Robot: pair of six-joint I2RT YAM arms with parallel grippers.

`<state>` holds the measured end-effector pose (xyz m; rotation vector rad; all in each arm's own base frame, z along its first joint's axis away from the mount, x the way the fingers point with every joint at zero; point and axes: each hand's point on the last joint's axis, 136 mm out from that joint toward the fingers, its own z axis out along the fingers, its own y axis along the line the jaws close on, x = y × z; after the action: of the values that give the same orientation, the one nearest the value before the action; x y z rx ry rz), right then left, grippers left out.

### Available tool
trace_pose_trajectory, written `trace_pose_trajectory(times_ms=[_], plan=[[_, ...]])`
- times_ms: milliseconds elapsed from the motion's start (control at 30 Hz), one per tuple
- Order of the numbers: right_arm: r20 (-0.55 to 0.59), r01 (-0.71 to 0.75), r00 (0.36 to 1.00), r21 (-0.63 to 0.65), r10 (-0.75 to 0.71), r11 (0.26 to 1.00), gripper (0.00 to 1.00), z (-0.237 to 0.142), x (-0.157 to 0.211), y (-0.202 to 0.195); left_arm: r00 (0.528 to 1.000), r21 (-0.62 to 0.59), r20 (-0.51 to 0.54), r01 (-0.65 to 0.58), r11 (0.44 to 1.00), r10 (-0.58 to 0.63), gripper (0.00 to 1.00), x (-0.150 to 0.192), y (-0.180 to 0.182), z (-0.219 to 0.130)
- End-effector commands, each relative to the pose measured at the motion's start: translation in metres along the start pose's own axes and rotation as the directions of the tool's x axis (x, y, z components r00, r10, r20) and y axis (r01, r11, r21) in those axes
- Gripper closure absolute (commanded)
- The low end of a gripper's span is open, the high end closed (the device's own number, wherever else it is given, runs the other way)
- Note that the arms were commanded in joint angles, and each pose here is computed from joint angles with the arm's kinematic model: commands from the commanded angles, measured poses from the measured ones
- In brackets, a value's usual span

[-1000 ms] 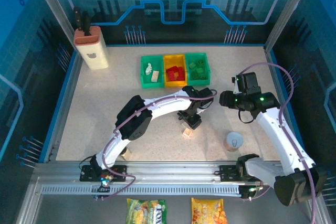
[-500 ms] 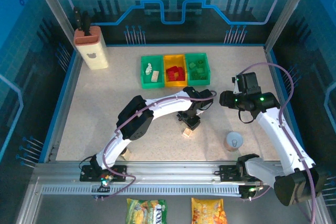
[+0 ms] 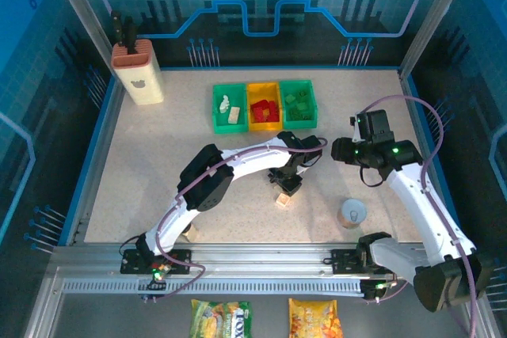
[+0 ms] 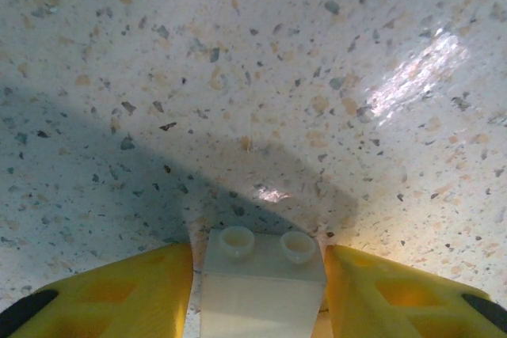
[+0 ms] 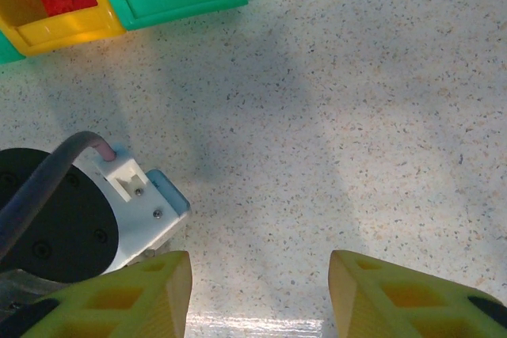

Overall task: Sort the legos into containers by color
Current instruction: Pick up the lego from the middle-left of the table.

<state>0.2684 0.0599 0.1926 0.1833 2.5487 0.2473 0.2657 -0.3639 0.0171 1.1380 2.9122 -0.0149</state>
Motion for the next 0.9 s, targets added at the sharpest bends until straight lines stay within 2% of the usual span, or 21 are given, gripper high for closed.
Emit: trace_pose_trajectory(times_ms=[0,567,867], plan=[[-0.010,-0.007,1.000,0.020,0.007,1.000,0.50,-0.002,0.006,-0.008,1.000,-0.017,-0.025,-0.016,1.000,0.016,0.55,0.003,-0.001,0.001],[-0.003,0.000,1.000,0.015,0.000,1.000,0.50,-0.004,0.001,-0.006,0.999,-0.047,0.036,0.018,0.999,-0.016,0.63,-0.003,0.015,-0.025],[-0.003,0.005,1.000,0.008,-0.005,1.000,0.50,-0.003,-0.004,-0.004,0.985,-0.049,0.072,0.163,0.985,-0.160,0.64,0.005,0.061,-0.038]])
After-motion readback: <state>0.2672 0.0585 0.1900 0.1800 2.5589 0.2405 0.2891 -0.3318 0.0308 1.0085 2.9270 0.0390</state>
